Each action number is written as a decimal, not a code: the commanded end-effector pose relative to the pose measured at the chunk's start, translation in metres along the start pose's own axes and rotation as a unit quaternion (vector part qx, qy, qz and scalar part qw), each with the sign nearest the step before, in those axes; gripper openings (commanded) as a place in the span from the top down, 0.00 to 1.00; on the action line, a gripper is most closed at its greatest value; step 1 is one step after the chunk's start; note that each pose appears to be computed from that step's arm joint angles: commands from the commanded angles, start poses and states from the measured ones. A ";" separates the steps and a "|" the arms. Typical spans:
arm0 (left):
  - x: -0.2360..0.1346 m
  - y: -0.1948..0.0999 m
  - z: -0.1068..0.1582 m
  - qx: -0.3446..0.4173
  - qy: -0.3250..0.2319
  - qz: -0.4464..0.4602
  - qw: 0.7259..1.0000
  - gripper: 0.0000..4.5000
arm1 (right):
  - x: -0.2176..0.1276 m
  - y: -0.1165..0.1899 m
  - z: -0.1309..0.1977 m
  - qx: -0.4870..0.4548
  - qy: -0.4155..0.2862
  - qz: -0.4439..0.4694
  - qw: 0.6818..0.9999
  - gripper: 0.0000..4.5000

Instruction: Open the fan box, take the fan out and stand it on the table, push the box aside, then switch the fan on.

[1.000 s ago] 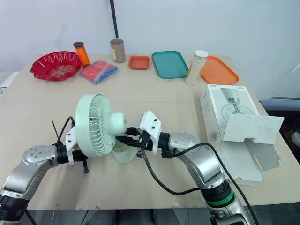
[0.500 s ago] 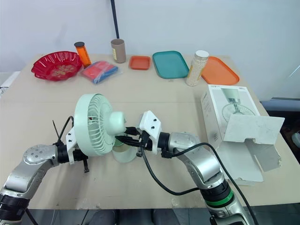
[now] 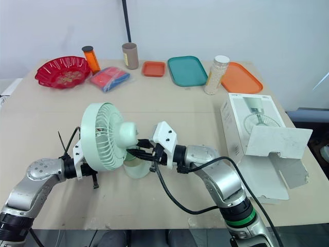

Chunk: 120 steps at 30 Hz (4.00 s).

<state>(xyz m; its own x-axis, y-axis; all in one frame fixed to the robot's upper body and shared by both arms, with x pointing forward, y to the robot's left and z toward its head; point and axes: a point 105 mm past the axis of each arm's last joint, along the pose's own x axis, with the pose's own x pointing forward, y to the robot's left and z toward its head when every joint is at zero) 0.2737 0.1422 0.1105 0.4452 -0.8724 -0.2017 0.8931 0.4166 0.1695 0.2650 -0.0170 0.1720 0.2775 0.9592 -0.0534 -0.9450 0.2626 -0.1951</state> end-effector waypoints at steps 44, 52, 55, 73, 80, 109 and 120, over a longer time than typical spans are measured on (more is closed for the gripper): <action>-0.050 0.014 0.008 0.004 0.021 0.113 0.993 0.99 | 0.001 -0.017 0.031 -0.036 -0.037 -0.010 0.999 0.80; -0.043 0.014 0.011 0.005 0.013 0.109 0.994 0.99 | 0.005 -0.035 0.030 -0.045 -0.042 -0.040 0.997 0.80; -0.042 0.014 0.012 0.005 0.011 0.109 0.994 0.99 | 0.008 -0.039 0.028 -0.047 -0.043 -0.046 0.997 0.80; -0.040 0.013 0.013 0.005 0.004 0.109 0.994 0.99 | 0.017 -0.069 0.029 -0.071 -0.070 -0.088 0.991 0.80; -0.040 0.012 0.012 0.003 0.004 0.107 0.994 0.99 | 0.010 -0.067 0.013 -0.058 -0.057 -0.094 0.992 0.80; -0.033 0.014 0.010 0.007 -0.002 0.100 0.995 0.99 | 0.000 -0.065 -0.001 -0.044 -0.024 -0.107 0.993 0.80; -0.031 0.013 0.010 0.006 -0.004 0.103 0.995 1.00 | 0.001 -0.064 0.002 -0.045 -0.029 -0.105 0.993 0.59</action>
<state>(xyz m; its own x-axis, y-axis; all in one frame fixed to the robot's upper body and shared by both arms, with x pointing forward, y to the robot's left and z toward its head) 0.2709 0.1733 0.1233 0.6157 -0.7686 -0.1737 0.7866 0.5861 0.1943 0.3278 -0.0311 0.1782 0.4570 0.8890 0.0293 -0.8549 0.4481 -0.2616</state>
